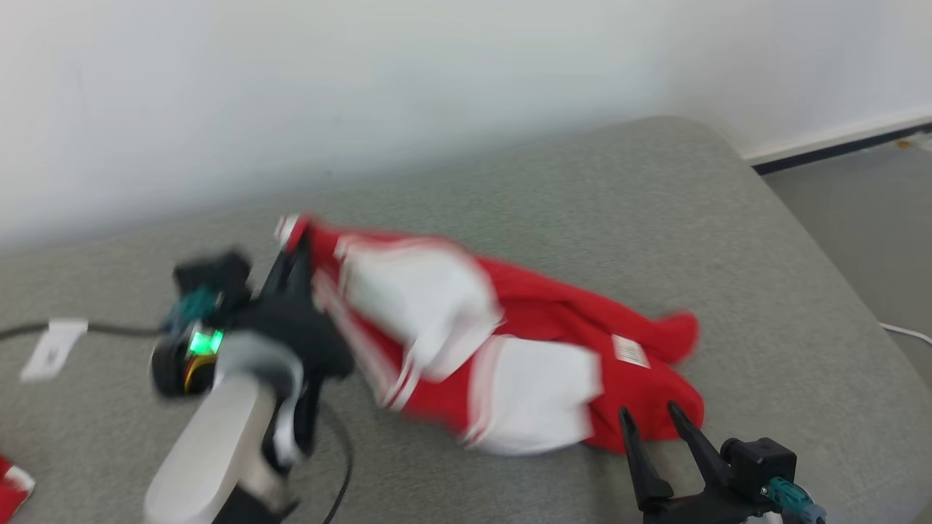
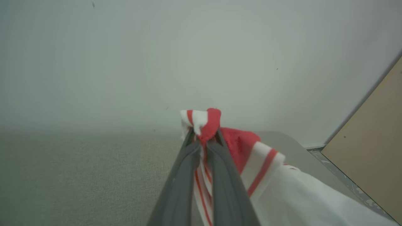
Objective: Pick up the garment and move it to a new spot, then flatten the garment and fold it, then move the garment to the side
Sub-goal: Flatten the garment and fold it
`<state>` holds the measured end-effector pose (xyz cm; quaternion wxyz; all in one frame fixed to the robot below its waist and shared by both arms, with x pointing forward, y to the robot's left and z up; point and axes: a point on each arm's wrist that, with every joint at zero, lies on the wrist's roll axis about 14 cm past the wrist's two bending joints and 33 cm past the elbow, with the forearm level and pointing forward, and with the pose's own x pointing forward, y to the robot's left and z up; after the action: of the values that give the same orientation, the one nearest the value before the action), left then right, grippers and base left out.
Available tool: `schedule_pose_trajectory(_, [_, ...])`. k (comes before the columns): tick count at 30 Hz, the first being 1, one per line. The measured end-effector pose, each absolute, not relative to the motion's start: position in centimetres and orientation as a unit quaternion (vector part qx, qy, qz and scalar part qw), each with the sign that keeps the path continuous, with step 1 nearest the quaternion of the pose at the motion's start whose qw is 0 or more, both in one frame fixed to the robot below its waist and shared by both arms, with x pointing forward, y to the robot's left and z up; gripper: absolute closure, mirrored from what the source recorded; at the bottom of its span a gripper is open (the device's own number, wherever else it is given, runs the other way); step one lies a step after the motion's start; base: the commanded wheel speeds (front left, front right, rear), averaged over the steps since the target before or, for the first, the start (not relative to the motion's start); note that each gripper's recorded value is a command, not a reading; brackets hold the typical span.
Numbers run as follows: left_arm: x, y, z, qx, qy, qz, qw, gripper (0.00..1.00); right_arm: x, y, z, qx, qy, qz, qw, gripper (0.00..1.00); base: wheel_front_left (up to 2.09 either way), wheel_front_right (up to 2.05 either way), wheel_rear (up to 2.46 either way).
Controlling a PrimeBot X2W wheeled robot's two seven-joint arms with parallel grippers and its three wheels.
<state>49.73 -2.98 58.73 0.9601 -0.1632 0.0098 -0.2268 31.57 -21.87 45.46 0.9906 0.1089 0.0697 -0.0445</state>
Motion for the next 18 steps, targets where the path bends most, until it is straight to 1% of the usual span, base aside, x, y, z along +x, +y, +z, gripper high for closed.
schedule_pose_trajectory(2, [49.6, 1.1, 53.7, -0.153, 0.067, -0.168, 0.972, 1.0, 32.2, -21.2, 45.5, 0.107, 0.07, -0.031, 0.991, 0.0, 0.0, 0.0, 0.0])
schedule_pose_trajectory(4, [49.1, 4.7, 50.0, -0.153, 0.109, -0.117, 0.975, 1.0, 32.8, -20.5, 45.4, 0.106, 0.074, -0.019, 0.991, 0.0, 0.0, 0.0, 0.0])
schedule_pose_trajectory(5, [48.8, 6.3, 48.5, -0.15, 0.125, -0.095, 0.976, 0.85, 33.1, -20.1, 45.4, 0.106, 0.076, -0.012, 0.991, 0.0, 0.0, 0.0, 0.0])
schedule_pose_trajectory(6, [48.5, 7.6, 47.4, -0.146, 0.136, -0.077, 0.977, 0.0, 33.3, -19.6, 45.3, 0.105, 0.078, -0.004, 0.991, 0.0, 0.0, 0.0, 0.0])
schedule_pose_trajectory(10, [48.0, 11.6, 45.7, -0.158, 0.142, -0.024, 0.977, 0.0, 34.2, -18.3, 45.2, 0.104, 0.083, 0.018, 0.991, 0.0, 0.0, 0.0, 0.0])
schedule_pose_trajectory(14, [47.0, 14.8, 44.5, -0.156, 0.138, 0.008, 0.978, 0.0, 34.8, -17.4, 45.1, 0.103, 0.086, 0.033, 0.99, 0.0, 0.0, 0.0, 0.0])
schedule_pose_trajectory(16, [46.5, 15.7, 44.4, -0.149, 0.132, 0.006, 0.98, 0.0, 35.0, -17.2, 45.1, 0.103, 0.087, 0.037, 0.99, 0.0, 0.0, 0.0, 0.0])
schedule_pose_trajectory(18, [45.7, 15.1, 44.2, -0.145, 0.13, -0.022, 0.981, 0.0, 35.1, -17.1, 45.1, 0.102, 0.087, 0.039, 0.99, 0.0, 0.0, 0.0, 0.0])
